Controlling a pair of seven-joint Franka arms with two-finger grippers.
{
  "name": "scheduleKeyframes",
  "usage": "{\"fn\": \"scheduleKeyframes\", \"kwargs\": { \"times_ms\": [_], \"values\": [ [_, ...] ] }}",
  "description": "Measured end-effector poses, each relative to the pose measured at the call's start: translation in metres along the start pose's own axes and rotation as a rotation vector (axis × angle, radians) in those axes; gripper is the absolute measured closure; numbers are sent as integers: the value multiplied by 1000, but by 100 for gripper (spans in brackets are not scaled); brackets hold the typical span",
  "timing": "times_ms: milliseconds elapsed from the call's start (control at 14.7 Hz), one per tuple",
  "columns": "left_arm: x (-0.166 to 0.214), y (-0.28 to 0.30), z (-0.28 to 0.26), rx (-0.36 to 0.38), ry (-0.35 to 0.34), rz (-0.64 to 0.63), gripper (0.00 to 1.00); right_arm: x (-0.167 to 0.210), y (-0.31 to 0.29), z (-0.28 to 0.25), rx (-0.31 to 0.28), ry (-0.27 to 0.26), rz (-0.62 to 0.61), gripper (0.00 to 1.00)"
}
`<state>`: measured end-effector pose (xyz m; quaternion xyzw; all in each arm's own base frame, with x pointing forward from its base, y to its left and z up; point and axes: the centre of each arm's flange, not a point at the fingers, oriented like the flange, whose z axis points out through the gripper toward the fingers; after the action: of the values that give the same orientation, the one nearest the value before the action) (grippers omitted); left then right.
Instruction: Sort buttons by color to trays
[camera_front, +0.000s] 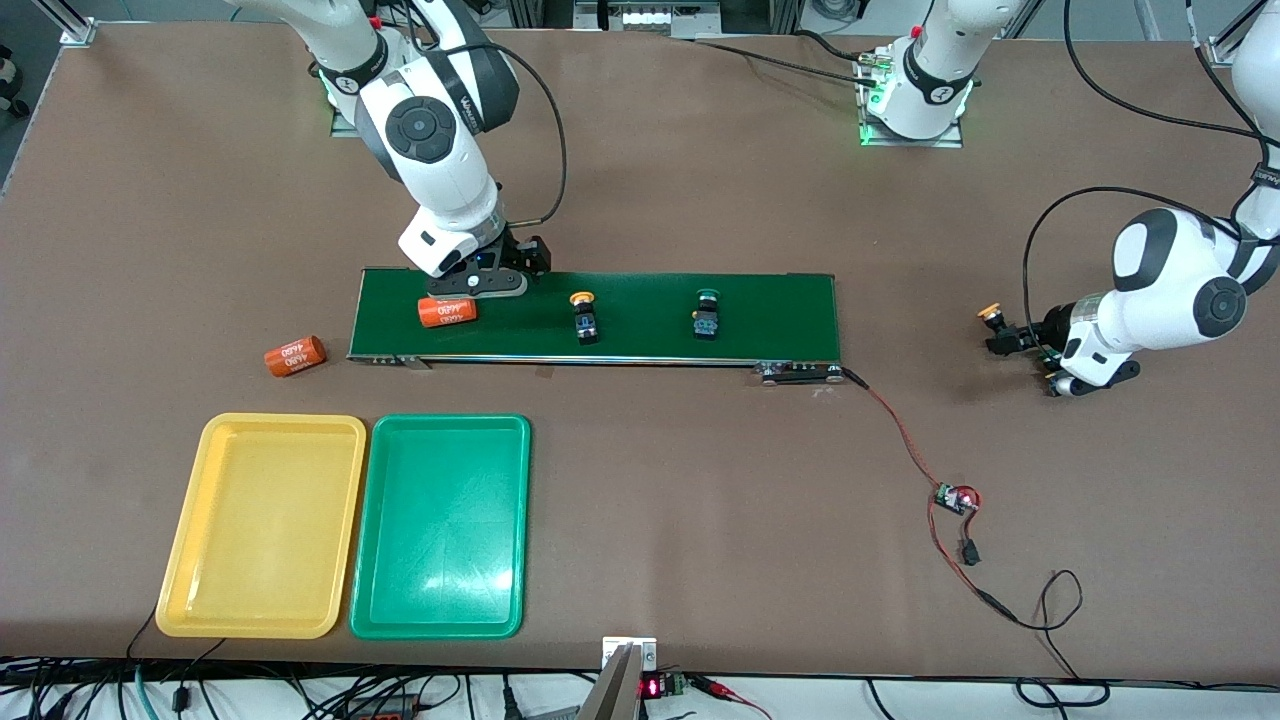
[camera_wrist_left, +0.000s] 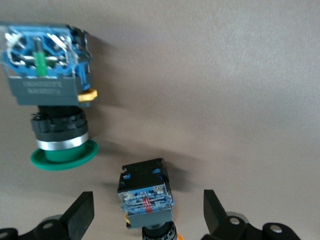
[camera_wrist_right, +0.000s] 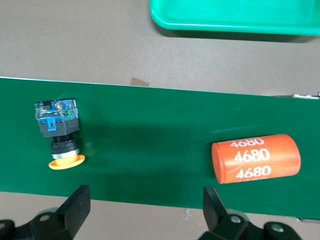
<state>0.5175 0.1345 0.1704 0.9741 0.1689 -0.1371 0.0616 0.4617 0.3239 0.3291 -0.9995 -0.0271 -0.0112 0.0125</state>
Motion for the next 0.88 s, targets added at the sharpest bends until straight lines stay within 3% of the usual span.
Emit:
{"fn": "scheduleKeyframes", "kwargs": {
  "times_ms": [340,611,883],
  "values": [
    [0,4,1,0,1,6,55,5,-5,17,19,31,3,0],
    [4,48,-16,28,14,80,59,5,-5,35,7,12,7,0],
    [4,157,-66,106,19,206,59,7,-2,35,5,11,47,0]
  ]
}}
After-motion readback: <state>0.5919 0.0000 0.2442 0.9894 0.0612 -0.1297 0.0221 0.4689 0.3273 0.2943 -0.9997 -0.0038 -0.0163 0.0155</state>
